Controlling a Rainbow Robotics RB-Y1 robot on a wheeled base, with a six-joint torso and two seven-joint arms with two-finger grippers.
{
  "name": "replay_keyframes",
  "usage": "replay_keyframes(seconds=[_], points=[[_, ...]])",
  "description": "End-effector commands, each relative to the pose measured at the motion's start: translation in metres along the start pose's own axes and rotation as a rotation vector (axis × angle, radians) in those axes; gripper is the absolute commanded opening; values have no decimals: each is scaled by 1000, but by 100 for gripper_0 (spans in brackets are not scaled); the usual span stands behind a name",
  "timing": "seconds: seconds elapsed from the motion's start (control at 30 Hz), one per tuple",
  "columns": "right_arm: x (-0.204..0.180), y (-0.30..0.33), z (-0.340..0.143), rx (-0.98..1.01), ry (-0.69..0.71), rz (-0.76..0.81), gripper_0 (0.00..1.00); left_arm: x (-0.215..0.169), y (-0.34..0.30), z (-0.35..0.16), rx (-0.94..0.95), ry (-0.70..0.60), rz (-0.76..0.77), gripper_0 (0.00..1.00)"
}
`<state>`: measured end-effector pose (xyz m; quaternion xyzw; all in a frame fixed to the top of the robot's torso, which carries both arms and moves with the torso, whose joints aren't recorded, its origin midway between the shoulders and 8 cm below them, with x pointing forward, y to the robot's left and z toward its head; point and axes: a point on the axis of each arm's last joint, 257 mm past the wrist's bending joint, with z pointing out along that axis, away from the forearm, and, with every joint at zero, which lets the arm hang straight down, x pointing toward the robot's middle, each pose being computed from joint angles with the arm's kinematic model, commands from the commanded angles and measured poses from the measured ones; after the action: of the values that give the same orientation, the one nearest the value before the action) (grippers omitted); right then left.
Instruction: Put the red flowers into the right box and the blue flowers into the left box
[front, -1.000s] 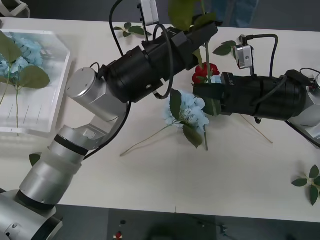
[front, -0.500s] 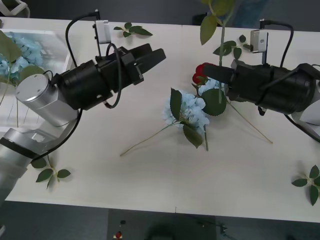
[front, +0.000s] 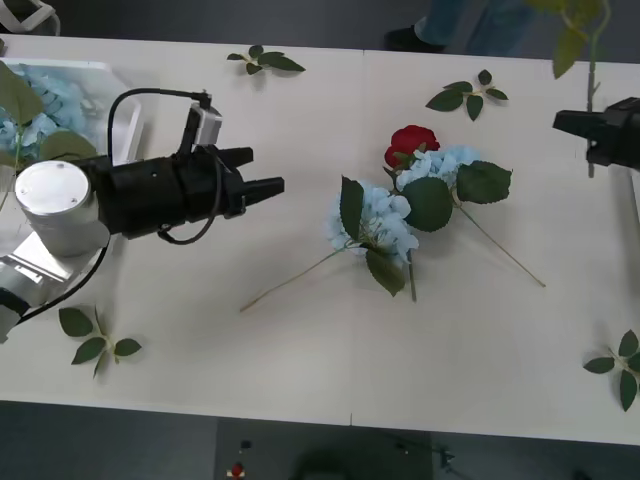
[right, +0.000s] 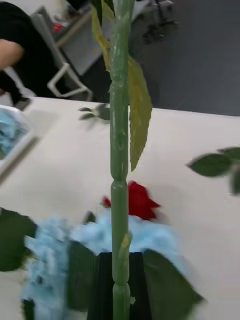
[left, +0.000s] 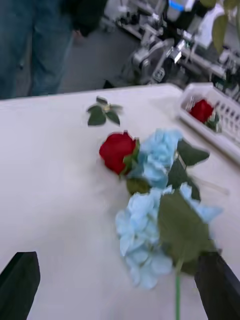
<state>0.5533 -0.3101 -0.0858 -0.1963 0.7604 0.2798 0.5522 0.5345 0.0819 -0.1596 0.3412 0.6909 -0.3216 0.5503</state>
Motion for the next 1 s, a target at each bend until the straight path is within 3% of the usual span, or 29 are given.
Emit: replay_keyframes(seconds=[0.03,0.23,0.53,0.67,1.0], points=[[-23,-66,-46,170,28,36,0,-3,-13,29,58,93,169,90],[0,-149,-124,403,129,139,0,16,-25,55,98,254,344,90],[41,-217,-237,686,282,224,0,41,-32,71,79,377,373,90],[61,-234,-273,771,336,223,0,56,-32,67,67,427,311,90],[88,-244,-304,834,398,231,0,84,-28,53,74,546,333,89]])
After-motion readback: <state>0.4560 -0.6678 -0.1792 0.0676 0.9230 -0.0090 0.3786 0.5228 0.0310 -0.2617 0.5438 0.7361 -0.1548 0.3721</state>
